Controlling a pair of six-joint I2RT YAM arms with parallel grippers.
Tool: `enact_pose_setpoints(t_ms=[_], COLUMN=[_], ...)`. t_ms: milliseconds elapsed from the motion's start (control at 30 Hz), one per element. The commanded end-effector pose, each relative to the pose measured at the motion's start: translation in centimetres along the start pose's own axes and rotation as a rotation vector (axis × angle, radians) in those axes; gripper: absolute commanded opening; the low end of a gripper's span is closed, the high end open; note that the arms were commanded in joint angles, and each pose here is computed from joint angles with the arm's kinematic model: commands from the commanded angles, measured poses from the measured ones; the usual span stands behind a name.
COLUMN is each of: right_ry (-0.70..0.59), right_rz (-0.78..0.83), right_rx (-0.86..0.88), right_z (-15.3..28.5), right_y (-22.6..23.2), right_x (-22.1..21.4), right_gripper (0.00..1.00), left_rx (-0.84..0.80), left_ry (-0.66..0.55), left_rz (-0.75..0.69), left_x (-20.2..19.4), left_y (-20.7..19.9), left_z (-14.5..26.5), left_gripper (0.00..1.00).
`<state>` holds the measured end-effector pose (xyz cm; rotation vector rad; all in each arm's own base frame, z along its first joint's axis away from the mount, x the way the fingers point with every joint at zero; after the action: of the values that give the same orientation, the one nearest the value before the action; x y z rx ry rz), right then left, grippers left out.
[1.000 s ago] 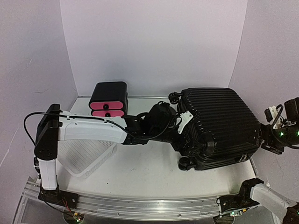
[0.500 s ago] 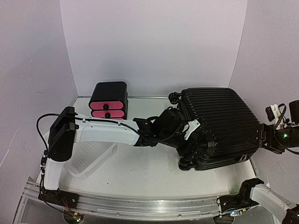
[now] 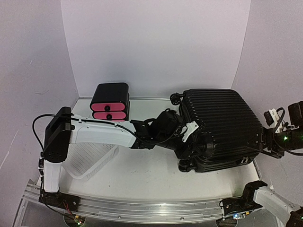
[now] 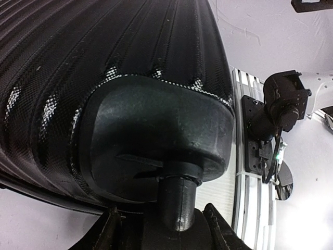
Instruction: Open, take out, and arrange the luggage
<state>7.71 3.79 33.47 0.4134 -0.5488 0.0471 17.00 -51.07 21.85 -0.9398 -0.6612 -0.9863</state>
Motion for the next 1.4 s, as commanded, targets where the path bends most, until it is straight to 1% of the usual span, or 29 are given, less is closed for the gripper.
enact_pose_setpoints(t_ms=[0, 167, 333, 400, 500, 600, 733, 800, 900, 1033, 1067, 1100, 1133, 1200, 1267, 1300, 1333, 1367], right_ry=[-0.008, 0.013, 0.022, 0.035, 0.047, 0.059, 0.089, 0.09, 0.085, 0.089, 0.09, 0.088, 0.083, 0.077, 0.061, 0.061, 0.054, 0.043], right_rz=[-0.004, -0.03, -0.051, -0.066, -0.086, -0.094, -0.116, -0.129, -0.141, -0.135, -0.133, -0.129, -0.126, -0.121, -0.109, -0.106, -0.101, -0.094], right_rx=[0.021, 0.029, 0.033, 0.04, 0.067, 0.069, 0.066, 0.076, 0.094, 0.089, 0.085, 0.084, 0.084, 0.078, 0.054, 0.042, 0.026, 0.014], right_z=[-1.0, -2.0, -2.9, -3.4, -3.9, -4.4, -5.3, -5.7, -6.2, -6.4, -6.4, -6.4, -6.4, -6.6, -6.6, -6.9, -7.0, -7.2], right_y=[-0.1, -0.3, -0.6, -0.6, -0.6, -0.7, -1.0, -1.1, -1.1, -1.1, -1.2, -1.2, -1.1, -1.1, -1.2, -1.3, -1.4, -1.4], right_x=[1.0, 1.6, 2.3, 2.5, 2.8, 3.0, 3.2, 3.3, 3.5, 4.0, 4.2, 4.5, 4.9, 5.9, 7.6, 8.6, 9.6, 10.6], right_gripper=[0.98, 0.98, 0.98, 0.98, 0.98, 0.98, 0.98, 0.98, 0.98, 0.98, 0.98, 0.98, 0.98, 0.98, 0.98, 0.98, 0.98, 0.98], left_rx=[0.171, 0.319, 0.529, 0.576, 0.616, 0.578, 0.405, 0.347, 0.316, 0.298, 0.29, 0.278, 0.266, 0.266, 0.274, 0.274, 0.274, 0.273], left_ry=[-0.068, -0.054, -0.025, -0.03, -0.044, -0.054, -0.048, -0.044, -0.043, -0.028, -0.021, -0.015, -0.008, -0.007, -0.011, -0.02, -0.021, -0.033], left_rz=[0.038, 0.064, 0.152, 0.195, 0.215, 0.216, 0.26, 0.286, 0.286, 0.228, 0.215, 0.205, 0.197, 0.21, 0.216, 0.219, 0.23, 0.24], left_x=[2.2, 1.1, 0.1, 0.0, 0.2, 0.6, 1.4, 1.8, 2.6, 3.0, 3.0, 3.1, 3.1, 3.3, 3.8, 4.4, 4.7, 5.4], left_y=[2.7, 5.8, 11.0, 12.6, 13.8, 13.5, 12.3, 11.9, 11.1, 8.9, 8.5, 8.0, 7.5, 7.1, 6.5, 6.1, 5.8, 5.5], left_z=[5.6, 9.4, 13.4, 15.0, 16.8, 17.2, 16.0, 15.2, 14.0, 12.6, 12.4, 12.4, 12.4, 13.1, 14.2, 15.1, 15.8, 16.6], left_gripper=[0.3, 0.27, 0.22, 0.2, 0.21, 0.21, 0.21, 0.2, 0.21, 0.24, 0.26, 0.31, 0.41, 0.65, 0.84, 0.92, 0.97, 0.99])
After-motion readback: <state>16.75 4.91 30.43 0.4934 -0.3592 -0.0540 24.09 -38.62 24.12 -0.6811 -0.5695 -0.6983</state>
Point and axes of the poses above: each gripper's point midway between its finger pads, its own z axis back along the fingers, its own y axis along the line the jaws close on, x = y × z, the point moved 8 cm from there along z, back along the fingers, and after that the axes turned 9 degrees about z, right-handed, at the moved point
